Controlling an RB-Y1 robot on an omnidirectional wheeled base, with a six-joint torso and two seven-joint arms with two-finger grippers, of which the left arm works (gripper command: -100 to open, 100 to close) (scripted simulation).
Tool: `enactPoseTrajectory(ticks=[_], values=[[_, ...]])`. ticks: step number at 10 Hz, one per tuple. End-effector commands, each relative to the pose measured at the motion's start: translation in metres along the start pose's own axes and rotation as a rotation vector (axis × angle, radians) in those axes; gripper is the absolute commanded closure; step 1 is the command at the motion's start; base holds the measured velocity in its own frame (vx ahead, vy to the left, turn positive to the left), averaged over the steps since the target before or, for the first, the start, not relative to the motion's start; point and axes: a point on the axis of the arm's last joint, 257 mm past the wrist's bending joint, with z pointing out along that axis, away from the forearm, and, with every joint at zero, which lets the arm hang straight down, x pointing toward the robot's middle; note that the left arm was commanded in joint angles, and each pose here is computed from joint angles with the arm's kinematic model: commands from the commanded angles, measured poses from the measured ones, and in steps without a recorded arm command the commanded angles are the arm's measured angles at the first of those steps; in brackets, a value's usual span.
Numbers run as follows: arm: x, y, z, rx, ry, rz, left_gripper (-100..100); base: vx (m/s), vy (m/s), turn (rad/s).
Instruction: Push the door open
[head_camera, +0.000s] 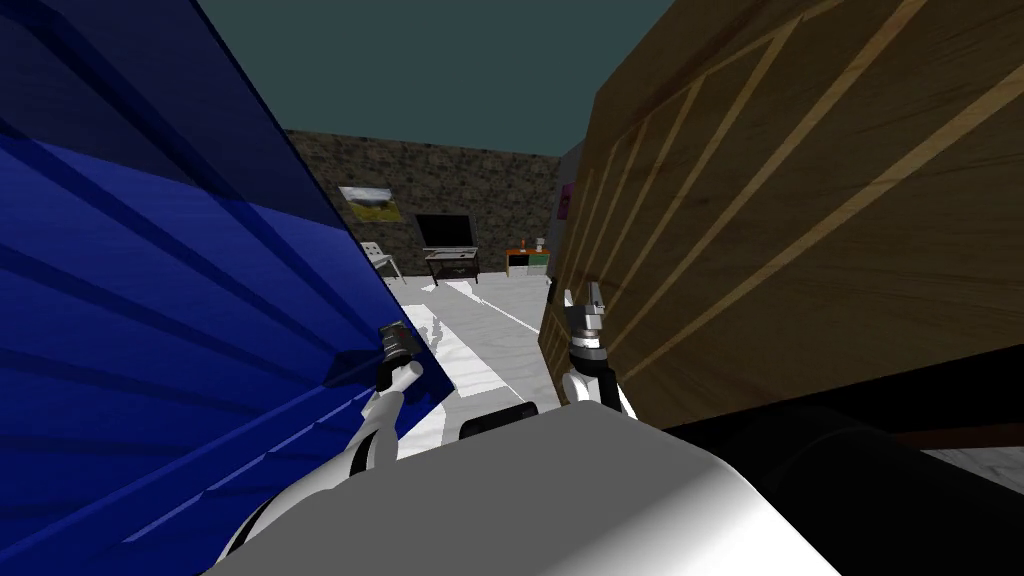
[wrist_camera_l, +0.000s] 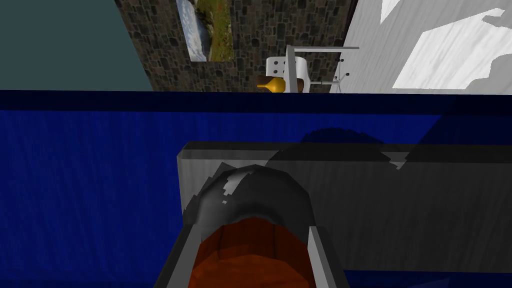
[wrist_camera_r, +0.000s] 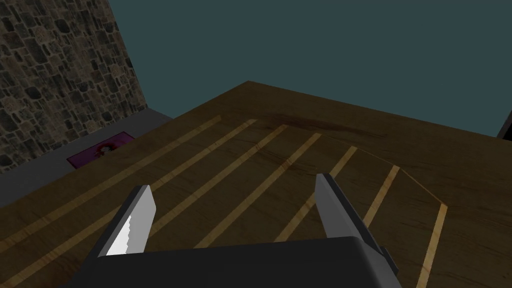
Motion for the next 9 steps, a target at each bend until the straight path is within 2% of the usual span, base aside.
enactPoseTrajectory(ticks=[1, 2, 3, 5, 6, 9], values=[[-0.013, -0.001, -0.0028, 0.002, -0.026, 0.001, 100, 0.127, -0.009, 0.002], [-0.013, -0.002, -0.0025, 0.004, -0.026, 0.001, 100, 0.033, 0.004, 0.006], [-0.035, -0.002, -0.0028, 0.003, -0.067, 0.0, 100, 0.099, 0.006, -0.068], [-0.064, -0.002, -0.0042, 0.002, -0.122, 0.0, 100, 0.186, -0.016, -0.062], [-0.064, -0.002, -0.0042, 0.002, -0.122, 0.0, 100, 0.142, 0.014, 0.02], [-0.093, -0.003, -0.0068, 0.002, -0.177, 0.0, 100, 0.114, 0.016, -0.039]])
